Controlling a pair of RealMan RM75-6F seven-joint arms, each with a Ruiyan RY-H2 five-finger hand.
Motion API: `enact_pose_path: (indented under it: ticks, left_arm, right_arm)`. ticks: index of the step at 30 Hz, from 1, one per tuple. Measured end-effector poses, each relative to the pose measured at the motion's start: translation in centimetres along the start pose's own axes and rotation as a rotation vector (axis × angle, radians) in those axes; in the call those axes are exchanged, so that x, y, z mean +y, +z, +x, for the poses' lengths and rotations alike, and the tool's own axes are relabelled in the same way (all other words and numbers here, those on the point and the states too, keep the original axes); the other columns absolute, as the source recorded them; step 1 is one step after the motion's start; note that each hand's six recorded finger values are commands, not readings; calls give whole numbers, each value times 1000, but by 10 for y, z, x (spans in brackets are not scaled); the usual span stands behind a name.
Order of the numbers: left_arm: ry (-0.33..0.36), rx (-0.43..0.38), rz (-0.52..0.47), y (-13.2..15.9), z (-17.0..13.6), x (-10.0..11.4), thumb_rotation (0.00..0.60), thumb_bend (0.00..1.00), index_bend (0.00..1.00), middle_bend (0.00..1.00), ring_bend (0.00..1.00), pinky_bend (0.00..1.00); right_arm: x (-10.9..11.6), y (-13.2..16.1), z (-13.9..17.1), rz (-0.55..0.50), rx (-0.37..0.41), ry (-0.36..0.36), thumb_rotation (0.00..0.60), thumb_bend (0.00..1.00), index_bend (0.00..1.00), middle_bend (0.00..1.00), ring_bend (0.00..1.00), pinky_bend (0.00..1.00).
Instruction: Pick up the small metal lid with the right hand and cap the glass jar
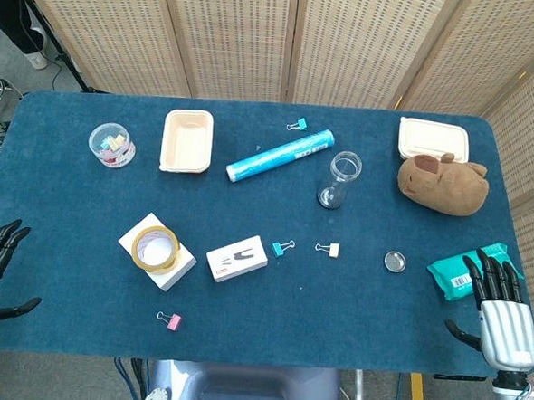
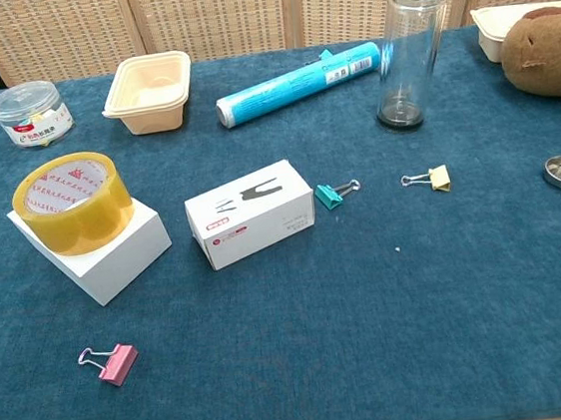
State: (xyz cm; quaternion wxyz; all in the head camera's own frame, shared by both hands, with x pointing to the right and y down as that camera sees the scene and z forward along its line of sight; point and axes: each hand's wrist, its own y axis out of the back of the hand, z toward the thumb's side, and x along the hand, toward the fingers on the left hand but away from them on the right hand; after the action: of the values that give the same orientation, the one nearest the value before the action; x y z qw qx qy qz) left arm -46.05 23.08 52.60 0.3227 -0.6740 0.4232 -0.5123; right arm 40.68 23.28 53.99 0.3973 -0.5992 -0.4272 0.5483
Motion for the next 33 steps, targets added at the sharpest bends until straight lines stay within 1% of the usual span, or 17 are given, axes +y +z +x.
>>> enact_pose_path:
  ticks: [6,10,12,13,15,17,19,20,22,23,24,26,29,33]
  left_arm:
    - [7,10,4,-1,1,1,600,0,0,0,0,0]
    - [8,7,0,0,0,1,600,0,0,0,0,0]
    - [13,7,-7,0,0,2,600,0,0,0,0,0]
    - [16,8,-9,-1,-1,3,600,0,0,0,0,0]
    - [21,9,-12,-2,-1,5,600,0,0,0,0,0]
    - [16,10,-15,-2,0,4,600,0,0,0,0,0]
    - [12,10,-17,-3,0,4,600,0,0,0,0,0]
    - [11,10,-16,-3,0,4,600,0,0,0,0,0]
    - [10,9,-18,-3,0,4,600,0,0,0,0,0]
    - [7,8,-19,-3,0,4,600,0,0,0,0,0]
    - [2,8,-19,-3,0,3,600,0,0,0,0,0]
    - [-8,7,-23,-3,0,2,600,0,0,0,0,0]
    - [-11,13,-38,-6,1,4,600,0,0,0,0,0]
    - [-5,31,-55,-11,3,8,600,0,0,0,0,0]
  right_arm:
    - [-2,0,0,-1,-3,11,600,0,0,0,0,0]
    - [-5,2,-3,-21,11,17,600,0,0,0,0,0]
    - [-9,5,-8,-35,31,23,600,0,16,0,0,0]
    - [-11,6,-11,-41,39,28,600,0,40,0,0,0]
    - [-17,9,-20,-47,62,43,600,0,105,0,0,0]
    - [-24,14,-31,-44,86,64,600,25,187,0,0,0]
    - [-31,18,-41,-46,100,92,600,94,249,0,0,0]
    - [-35,20,-48,-52,105,116,600,147,269,0,0,0]
    - [-42,24,-61,-59,111,151,600,221,300,0,0,0]
    - [-47,27,-74,-60,114,174,600,239,309,0,0,0]
    - [-49,29,-80,-59,115,181,600,249,322,0,0,0]
    - [-55,35,-100,-51,115,191,600,255,339,0,0,0]
    - [-66,44,-119,-42,122,195,600,256,351,0,0,0]
    - [-82,54,-134,-27,126,206,600,257,374,0,0,0]
